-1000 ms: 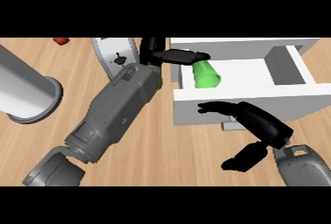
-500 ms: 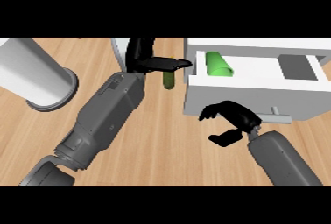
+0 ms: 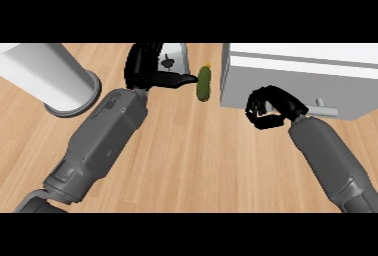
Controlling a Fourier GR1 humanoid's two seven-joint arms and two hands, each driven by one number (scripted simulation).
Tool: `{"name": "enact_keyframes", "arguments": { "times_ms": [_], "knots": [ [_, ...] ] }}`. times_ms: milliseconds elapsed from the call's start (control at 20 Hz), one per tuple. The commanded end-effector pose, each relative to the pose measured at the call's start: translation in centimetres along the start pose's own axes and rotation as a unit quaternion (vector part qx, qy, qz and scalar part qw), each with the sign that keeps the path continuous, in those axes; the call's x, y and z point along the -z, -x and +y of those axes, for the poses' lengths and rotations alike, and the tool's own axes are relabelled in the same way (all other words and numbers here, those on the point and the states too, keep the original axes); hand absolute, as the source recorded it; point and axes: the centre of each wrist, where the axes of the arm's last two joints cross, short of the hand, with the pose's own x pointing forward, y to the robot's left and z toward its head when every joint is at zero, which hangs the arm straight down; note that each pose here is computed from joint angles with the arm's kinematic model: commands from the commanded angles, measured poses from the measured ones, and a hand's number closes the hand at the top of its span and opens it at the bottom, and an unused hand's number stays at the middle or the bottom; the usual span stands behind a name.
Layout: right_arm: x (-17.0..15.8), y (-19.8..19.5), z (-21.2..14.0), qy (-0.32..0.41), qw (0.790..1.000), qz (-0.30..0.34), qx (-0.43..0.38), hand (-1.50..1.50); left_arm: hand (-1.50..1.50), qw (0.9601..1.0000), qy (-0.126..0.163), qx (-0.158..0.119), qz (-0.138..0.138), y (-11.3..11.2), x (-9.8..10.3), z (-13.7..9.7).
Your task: Pick up the cup, place it into the drawer and close the drawer
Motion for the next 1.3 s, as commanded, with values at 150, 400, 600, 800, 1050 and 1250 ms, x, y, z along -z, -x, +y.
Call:
{"name": "enact_keyframes", "arguments": {
  "times_ms": [150, 400, 600, 800, 1050, 1250],
  "knots": [
    [0.8, -0.2, -7.0, 0.101, 0.995, 0.009, 0.014, 1.50, -1.50, 0.9999, 0.015, -0.005, 0.003, -0.1, -1.4, 2.5],
    [0.1, -0.8, -10.3, 0.135, 0.990, 0.012, 0.037, 1.50, -1.50, 0.9995, 0.031, -0.004, 0.008, -0.7, -1.2, 2.8],
    [-0.4, -0.8, -11.2, 0.133, 0.990, 0.004, 0.043, 1.50, -1.50, 0.9993, 0.032, -0.013, 0.013, -0.2, -1.7, 2.3],
    [-1.1, -1.4, -13.1, 0.135, 0.989, -0.011, 0.053, 1.50, -1.50, 0.9988, 0.044, -0.014, 0.014, -0.6, -1.6, 2.8],
    [-2.1, -1.3, -14.2, 0.135, 0.988, -0.016, 0.072, 1.50, -1.50, 0.9989, 0.040, -0.016, 0.018, -0.2, -2.4, 3.7],
    [-2.7, -0.6, -14.0, 0.125, 0.989, -0.013, 0.076, 1.50, -1.50, 0.9984, 0.048, -0.024, 0.018, -0.1, -2.7, 3.6]
  ]
}}
